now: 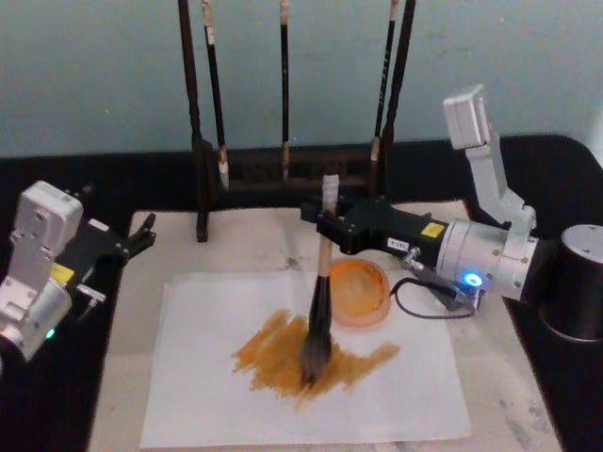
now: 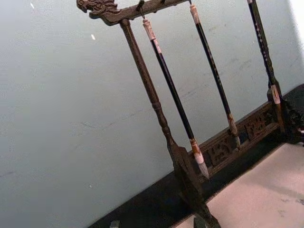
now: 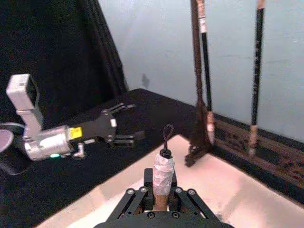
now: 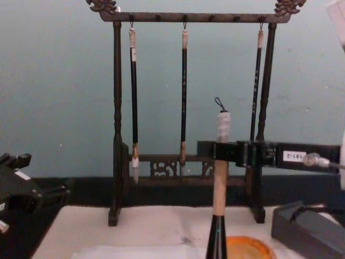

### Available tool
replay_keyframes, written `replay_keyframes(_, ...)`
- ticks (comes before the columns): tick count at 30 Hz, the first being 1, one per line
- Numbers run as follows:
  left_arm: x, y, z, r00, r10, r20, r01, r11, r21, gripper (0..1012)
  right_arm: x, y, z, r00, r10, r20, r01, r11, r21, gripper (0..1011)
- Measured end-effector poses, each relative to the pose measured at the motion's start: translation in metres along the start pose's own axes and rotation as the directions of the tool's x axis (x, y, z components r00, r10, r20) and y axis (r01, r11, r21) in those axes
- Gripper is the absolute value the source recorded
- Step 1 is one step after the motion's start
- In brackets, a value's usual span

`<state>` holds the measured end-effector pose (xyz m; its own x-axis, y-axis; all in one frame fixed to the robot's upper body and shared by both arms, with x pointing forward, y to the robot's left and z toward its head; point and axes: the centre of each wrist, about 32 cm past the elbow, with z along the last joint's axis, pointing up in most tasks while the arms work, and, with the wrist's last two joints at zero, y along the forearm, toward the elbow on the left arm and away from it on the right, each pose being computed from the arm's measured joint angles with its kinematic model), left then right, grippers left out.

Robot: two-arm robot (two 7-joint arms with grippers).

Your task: Pick up the brush from the inkstone, write on the paper, then place the brush back to its original position.

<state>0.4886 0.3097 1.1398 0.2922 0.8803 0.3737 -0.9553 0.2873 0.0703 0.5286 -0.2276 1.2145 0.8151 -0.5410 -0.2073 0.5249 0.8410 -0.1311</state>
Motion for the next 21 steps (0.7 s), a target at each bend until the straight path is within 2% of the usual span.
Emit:
replay_keyframes(11,0.0,0.0,0.0,1.0,0.0,0.0,0.0,1.0,0.0,1010,0.0075,-0.0032,-0.0003,0.997,-0.07,0.04,0.069,0.997,0.016,156)
replay_keyframes(21,0.0,0.0,0.0,1.0,0.0,0.0,0.0,1.0,0.0,1010,0.0067,-0.003,0.0069,0.996,-0.072,0.061,0.07,0.997,0.041,156)
